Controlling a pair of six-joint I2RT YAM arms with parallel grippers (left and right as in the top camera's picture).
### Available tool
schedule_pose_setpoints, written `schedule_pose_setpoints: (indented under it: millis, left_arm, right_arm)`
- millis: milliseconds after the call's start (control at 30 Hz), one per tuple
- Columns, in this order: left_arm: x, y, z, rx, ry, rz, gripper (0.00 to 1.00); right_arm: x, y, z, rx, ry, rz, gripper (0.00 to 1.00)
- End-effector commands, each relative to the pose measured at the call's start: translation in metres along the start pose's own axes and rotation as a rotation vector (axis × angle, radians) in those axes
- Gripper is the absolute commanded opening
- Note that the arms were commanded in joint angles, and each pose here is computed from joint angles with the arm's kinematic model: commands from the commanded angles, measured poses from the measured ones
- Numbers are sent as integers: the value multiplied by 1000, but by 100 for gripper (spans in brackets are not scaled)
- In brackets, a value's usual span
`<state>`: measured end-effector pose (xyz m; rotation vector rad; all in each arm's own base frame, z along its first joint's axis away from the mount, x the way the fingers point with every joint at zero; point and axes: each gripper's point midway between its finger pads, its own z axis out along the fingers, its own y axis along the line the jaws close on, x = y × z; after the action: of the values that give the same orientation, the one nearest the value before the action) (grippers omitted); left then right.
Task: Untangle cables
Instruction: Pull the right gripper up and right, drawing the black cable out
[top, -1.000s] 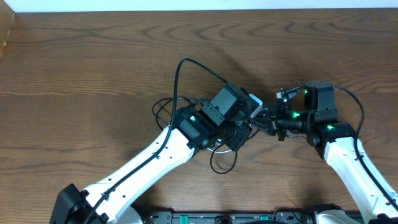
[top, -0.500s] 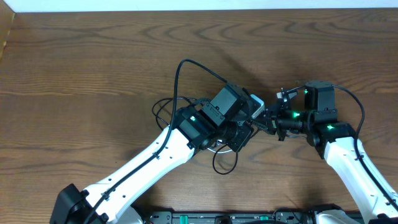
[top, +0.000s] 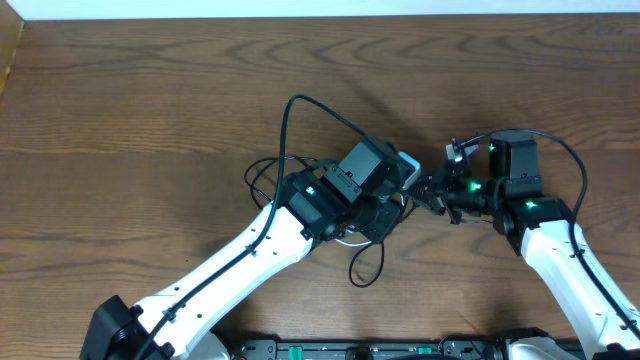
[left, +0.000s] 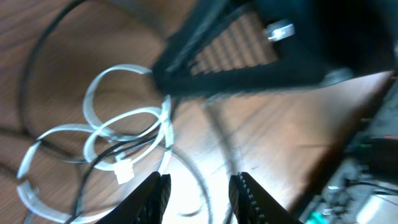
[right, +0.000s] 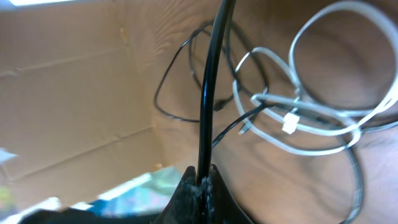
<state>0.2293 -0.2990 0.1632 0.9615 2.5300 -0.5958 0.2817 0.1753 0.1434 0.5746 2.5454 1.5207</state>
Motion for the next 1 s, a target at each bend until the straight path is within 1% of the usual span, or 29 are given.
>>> schedule_pose_setpoints:
  millis: [0,67,100,167,233,300,433,467,533,667,833,967]
  left_arm:
    - [4,43,-6,-256,1,-56,34]
    - [7,65,-13,-384,-6,-121,34]
    - [10,80,-20,-474,-14,-161,35]
    - [12,93,-26,-542,-23,-207,37]
    - [15,101,-29,-566,-27,-254,39]
    - [16,108,-32,-578,-27,-292,40]
    - [19,120,-36,-594,-25,-339,43]
    - [20,122,-36,-596,-23,-344,43]
    - [21,125,-37,-602,-19,-353,43]
    - [25,128,-39,-609,-3,-359,43]
    - [27,128,-39,-611,3,-365,43]
    - [27,127,-39,-610,2,-369,43]
  right_arm:
    - [-8,-10,0,62,-45,-251,1]
    - [-9,-12,0,76,-49,-352,1]
    - [-9,-13,0,79,-47,-435,1]
    - [-10,-11,0,78,-48,-515,1]
    - [-11,-7,0,62,-50,-588,1]
    - [-6,6,1,-9,-31,-692,1]
    - [8,61,-8,-282,-15,-933,1]
    - [7,73,-12,-325,-30,-963,1]
    - [2,97,-21,-388,-79,-995,1]
    - [-17,149,-54,-492,-234,-1081,1]
    - [-49,201,-108,-512,-435,-1119,1]
    - [-65,239,-150,-510,-565,-1159,1]
